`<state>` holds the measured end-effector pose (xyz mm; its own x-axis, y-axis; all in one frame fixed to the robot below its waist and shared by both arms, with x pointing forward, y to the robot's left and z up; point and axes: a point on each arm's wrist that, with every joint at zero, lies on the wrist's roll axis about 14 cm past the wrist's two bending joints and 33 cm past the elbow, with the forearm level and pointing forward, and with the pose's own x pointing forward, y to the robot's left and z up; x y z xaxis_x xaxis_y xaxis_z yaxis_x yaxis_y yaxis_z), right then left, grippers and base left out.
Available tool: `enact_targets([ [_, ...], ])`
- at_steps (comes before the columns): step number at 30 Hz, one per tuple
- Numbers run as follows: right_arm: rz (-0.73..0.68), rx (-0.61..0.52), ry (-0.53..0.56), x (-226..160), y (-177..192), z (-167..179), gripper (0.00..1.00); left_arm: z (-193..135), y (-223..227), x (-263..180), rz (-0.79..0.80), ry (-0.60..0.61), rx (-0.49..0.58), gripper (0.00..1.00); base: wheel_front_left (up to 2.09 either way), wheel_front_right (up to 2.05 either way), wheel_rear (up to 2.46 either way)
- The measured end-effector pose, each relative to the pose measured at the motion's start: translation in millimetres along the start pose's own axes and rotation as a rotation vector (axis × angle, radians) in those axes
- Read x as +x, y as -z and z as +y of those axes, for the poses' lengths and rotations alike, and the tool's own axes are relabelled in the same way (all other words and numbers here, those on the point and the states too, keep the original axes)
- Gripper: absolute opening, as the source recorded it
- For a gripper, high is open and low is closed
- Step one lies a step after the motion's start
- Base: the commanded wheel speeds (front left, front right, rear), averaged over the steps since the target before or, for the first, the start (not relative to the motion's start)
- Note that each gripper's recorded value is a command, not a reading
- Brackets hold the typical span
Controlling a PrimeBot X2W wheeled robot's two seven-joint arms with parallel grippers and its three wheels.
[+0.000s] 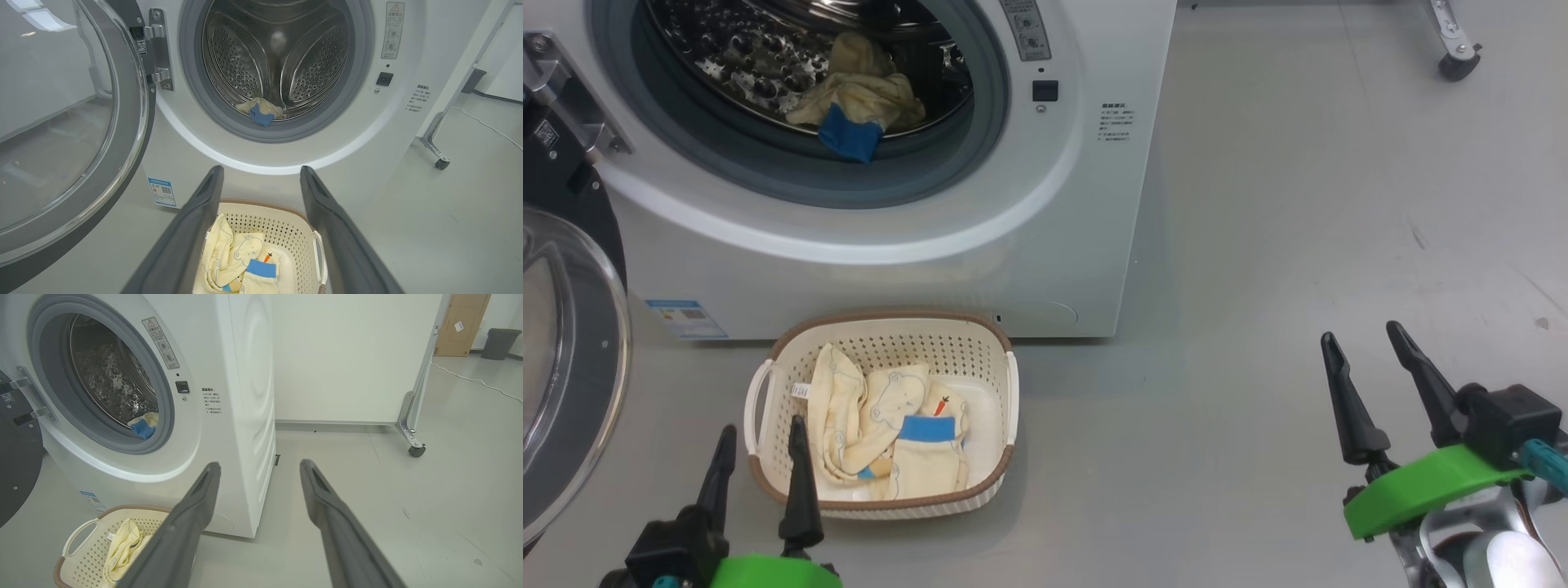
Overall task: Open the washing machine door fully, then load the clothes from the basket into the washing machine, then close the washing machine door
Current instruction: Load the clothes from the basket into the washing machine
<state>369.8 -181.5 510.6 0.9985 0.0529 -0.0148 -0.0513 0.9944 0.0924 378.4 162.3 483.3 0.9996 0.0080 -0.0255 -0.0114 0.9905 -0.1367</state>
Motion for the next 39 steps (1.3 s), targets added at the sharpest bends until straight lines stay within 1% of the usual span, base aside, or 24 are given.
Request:
enact_targets([
  [15,0.014,0.001,0.008,-3,4,-2,1.0,2,3,2,0.008,-0.011,-0.003,1.0,0.0,0.0,0.0],
  [26,0.043,0.003,0.009,0,14,-2,1.0,2,16,12,0.044,-0.014,-0.004,1.0,0.0,0.0,0.0],
  [32,0.075,0.003,0.01,8,25,-3,1.0,-2,22,40,0.051,-0.005,-0.009,1.0,0.0,0.0,0.0],
  [39,0.087,0.016,0.018,27,36,-7,1.0,-6,34,93,0.067,0.002,-0.009,1.0,0.0,0.0,0.0],
])
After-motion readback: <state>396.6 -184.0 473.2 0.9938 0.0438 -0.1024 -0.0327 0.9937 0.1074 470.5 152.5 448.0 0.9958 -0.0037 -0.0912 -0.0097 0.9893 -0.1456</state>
